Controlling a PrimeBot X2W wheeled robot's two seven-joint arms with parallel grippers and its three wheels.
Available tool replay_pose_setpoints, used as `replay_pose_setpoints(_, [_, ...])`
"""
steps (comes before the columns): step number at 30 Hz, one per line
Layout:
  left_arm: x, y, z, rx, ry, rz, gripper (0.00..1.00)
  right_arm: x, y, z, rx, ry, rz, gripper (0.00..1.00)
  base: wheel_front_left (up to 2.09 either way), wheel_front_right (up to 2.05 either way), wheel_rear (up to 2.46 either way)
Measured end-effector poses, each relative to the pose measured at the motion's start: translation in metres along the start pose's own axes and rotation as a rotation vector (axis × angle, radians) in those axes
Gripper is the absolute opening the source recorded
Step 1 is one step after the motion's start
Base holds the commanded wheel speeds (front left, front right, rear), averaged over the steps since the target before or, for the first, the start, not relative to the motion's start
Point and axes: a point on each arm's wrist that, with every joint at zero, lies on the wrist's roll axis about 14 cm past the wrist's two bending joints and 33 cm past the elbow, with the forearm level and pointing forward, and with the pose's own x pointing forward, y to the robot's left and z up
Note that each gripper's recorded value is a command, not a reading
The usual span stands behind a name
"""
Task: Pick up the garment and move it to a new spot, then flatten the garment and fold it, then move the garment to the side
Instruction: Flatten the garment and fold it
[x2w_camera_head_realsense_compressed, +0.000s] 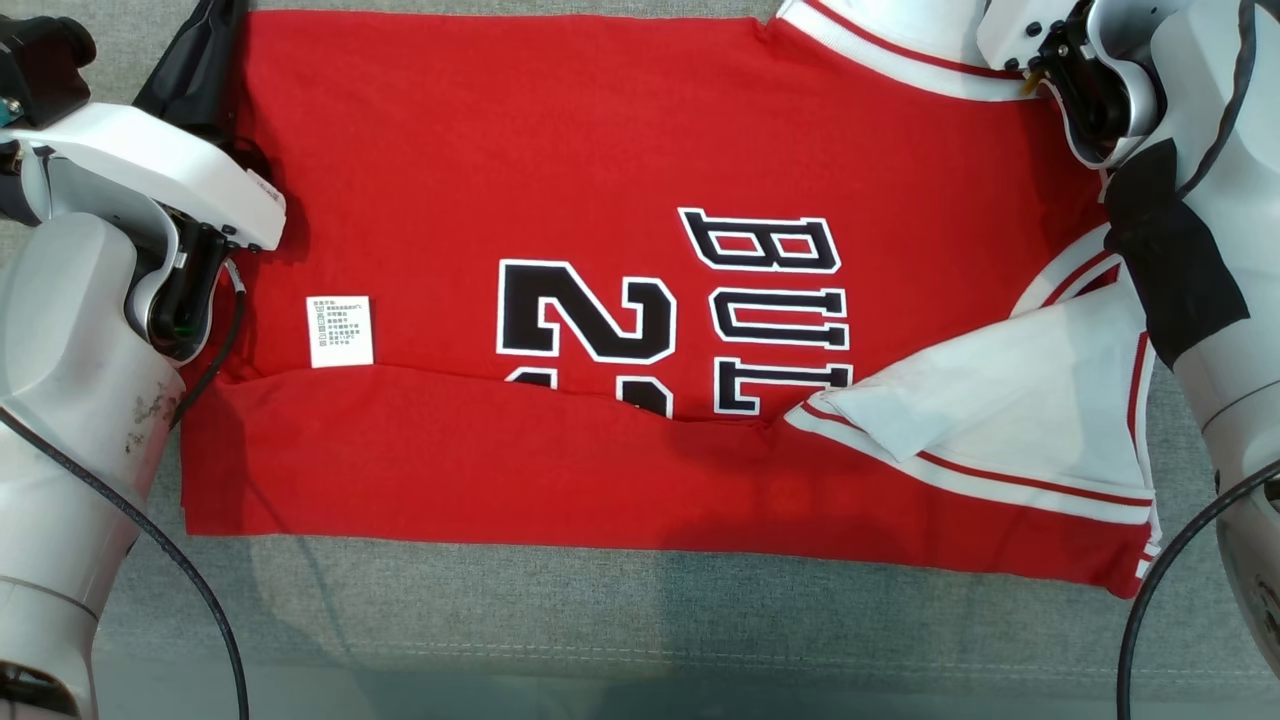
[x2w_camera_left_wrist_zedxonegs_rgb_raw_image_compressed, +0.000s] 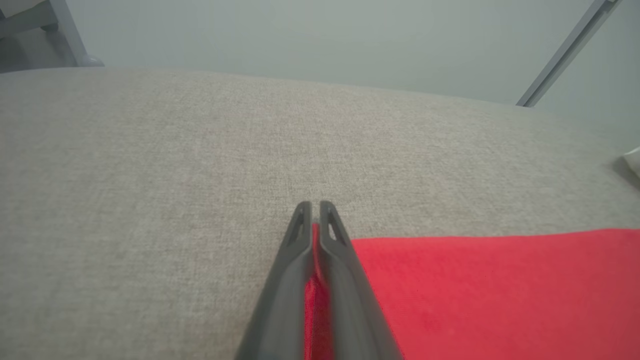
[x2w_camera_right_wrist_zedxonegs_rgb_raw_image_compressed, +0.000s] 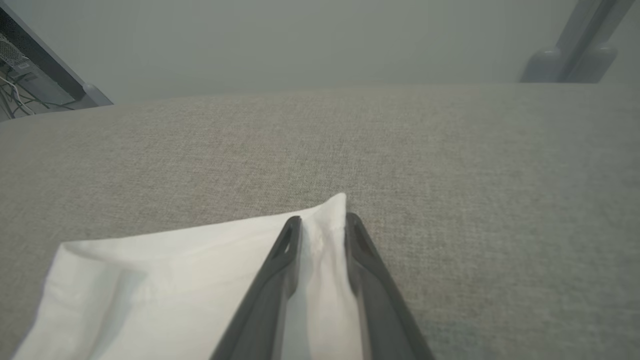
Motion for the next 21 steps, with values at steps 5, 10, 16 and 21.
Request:
replay_pose_setpoints(5, [0.001, -0.001, 0.002, 0.001, -0.006, -0.006, 0.0, -0.001, 0.001, 0.008, -0.013, -0.048, 0.005, 0.0, 0.0, 0.0, 0.0])
replay_pose_setpoints(10, [0.0, -0.002, 0.008, -0.007, -0.021, -0.001, 0.0, -0.009, 0.003, 0.024, -0.03, -0.108, 0.012, 0.0, 0.0, 0.0, 0.0])
replay_pose_setpoints(16, [-0.013, 0.001, 0.005, -0.019, -0.012, 0.015, 0.0, -0.028, 0.01, 0.042, -0.002, -0.195, 0.031, 0.0, 0.0, 0.0, 0.0])
replay_pose_setpoints(21, [-0.025, 0.002, 0.005, -0.03, -0.012, 0.026, 0.0, -0.05, 0.016, 0.04, 0.025, -0.226, 0.046, 0.0, 0.0, 0.0, 0.0])
